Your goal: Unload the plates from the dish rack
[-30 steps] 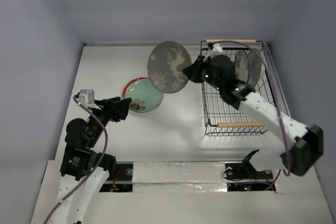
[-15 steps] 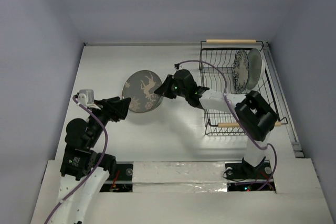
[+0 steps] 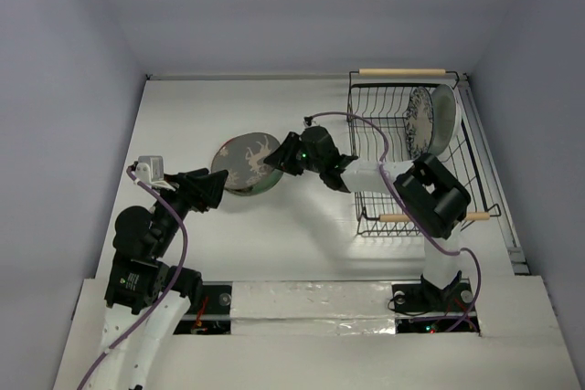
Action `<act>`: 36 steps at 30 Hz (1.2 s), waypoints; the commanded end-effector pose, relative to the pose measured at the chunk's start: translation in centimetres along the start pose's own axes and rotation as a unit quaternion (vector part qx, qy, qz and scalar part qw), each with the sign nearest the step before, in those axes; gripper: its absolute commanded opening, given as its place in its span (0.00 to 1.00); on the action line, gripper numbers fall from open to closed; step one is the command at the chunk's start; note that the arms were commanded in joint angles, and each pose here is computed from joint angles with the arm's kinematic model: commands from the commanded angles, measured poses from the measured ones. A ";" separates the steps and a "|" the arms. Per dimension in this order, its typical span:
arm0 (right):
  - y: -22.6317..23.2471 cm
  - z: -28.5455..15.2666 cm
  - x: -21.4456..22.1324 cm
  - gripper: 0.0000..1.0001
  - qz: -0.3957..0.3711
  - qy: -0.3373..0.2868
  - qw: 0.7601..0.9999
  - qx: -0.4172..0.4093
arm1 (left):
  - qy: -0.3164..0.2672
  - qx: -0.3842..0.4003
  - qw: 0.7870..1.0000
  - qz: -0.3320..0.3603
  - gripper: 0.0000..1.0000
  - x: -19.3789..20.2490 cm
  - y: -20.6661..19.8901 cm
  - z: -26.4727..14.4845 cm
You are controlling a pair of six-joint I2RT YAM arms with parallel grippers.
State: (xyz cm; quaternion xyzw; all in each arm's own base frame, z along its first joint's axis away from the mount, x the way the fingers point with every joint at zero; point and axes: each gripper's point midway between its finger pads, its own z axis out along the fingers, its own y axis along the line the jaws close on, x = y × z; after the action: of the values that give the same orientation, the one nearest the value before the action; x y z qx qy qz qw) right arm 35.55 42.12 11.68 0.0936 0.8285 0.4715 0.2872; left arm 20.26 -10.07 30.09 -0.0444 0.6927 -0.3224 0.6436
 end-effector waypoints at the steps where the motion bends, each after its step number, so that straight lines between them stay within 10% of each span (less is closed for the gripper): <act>1: 2.7 -0.7 -1.0 0.47 -0.022 -0.023 0.999 -0.042 | -0.021 0.014 1.000 0.005 0.57 -1.0 -0.6 -0.1; 10: -0.6 -1.6 -0.2 0.79 -0.110 -0.012 0.992 0.066 | -0.021 0.010 1.000 0.005 0.57 -0.9 -0.4 -0.1; 17: -0.8 -4.2 -1.8 0.83 -0.179 -0.035 0.975 0.126 | -0.023 0.010 1.000 0.005 0.57 -1.0 -0.4 -0.1; 21: -0.9 -6.8 -3.2 0.76 -0.215 -0.047 0.962 0.162 | -0.022 0.011 1.000 0.005 0.57 -1.0 -0.5 -0.1; 26: -1.5 -13.8 -8.5 0.01 -0.248 -0.154 0.922 0.254 | -0.024 0.011 1.000 0.005 0.55 -1.0 -0.5 -0.2; 33: -5.6 -27.3 -18.7 0.00 -0.221 -0.296 0.844 0.390 | -0.024 0.016 1.000 0.006 0.28 -1.0 -0.6 -0.2; 36: -8.7 -31.0 -21.4 0.17 -0.202 -0.319 0.815 0.440 | -0.025 0.015 1.000 0.006 0.22 -1.0 -0.6 -0.2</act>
State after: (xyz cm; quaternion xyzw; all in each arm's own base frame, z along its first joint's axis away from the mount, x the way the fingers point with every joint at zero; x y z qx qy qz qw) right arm 37.17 11.88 27.72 0.1705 0.7955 0.0514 0.5791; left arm 20.12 -10.04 30.24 -0.0438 0.6900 -0.3234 0.6460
